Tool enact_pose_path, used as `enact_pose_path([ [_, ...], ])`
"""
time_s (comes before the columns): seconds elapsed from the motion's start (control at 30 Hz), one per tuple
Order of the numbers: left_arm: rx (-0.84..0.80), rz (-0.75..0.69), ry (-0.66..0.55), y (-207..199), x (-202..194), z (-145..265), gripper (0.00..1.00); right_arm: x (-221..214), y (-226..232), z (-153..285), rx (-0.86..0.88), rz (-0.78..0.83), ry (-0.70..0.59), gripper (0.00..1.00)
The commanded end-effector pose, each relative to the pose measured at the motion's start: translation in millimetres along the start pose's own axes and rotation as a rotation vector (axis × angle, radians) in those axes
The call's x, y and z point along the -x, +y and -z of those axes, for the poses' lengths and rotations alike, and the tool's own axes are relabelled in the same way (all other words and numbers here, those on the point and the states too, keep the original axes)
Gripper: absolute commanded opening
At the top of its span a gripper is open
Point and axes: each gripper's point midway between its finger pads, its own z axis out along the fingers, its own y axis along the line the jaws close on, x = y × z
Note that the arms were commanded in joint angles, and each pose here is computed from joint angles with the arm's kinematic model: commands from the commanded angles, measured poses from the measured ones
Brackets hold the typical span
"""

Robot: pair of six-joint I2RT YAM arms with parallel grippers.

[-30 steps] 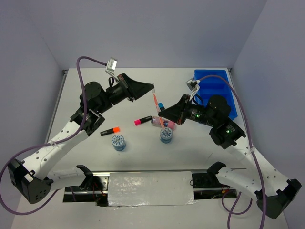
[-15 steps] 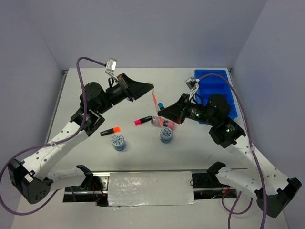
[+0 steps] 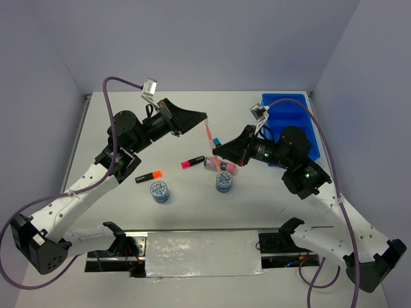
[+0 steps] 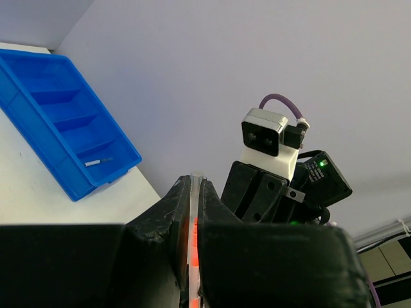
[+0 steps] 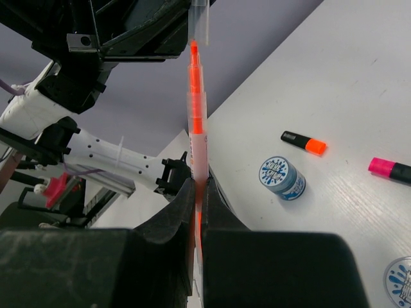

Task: Sort the stationery into containers
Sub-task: Close the pen cap on the pen.

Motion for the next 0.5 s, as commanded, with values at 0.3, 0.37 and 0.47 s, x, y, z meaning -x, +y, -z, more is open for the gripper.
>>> enact_pose_path([
  [0.3,-0.078,-0.035,-0.056,-28.0,17.4,9.7,0.00,21.6,18.1,0.3,0.036,0.051,-0.053,0.00],
  [0.37,-0.082,-0.029,-0.055,-28.6,16.2,10.8,0.00,23.3,19.7,0.1,0.041,0.050,-0.058,0.00],
  [0.47,-0.088,-0.023,-0.051,-28.1,13.8,12.4,0.00,26.2,21.3,-1.3,0.043,0.053,-0.060,0.00],
])
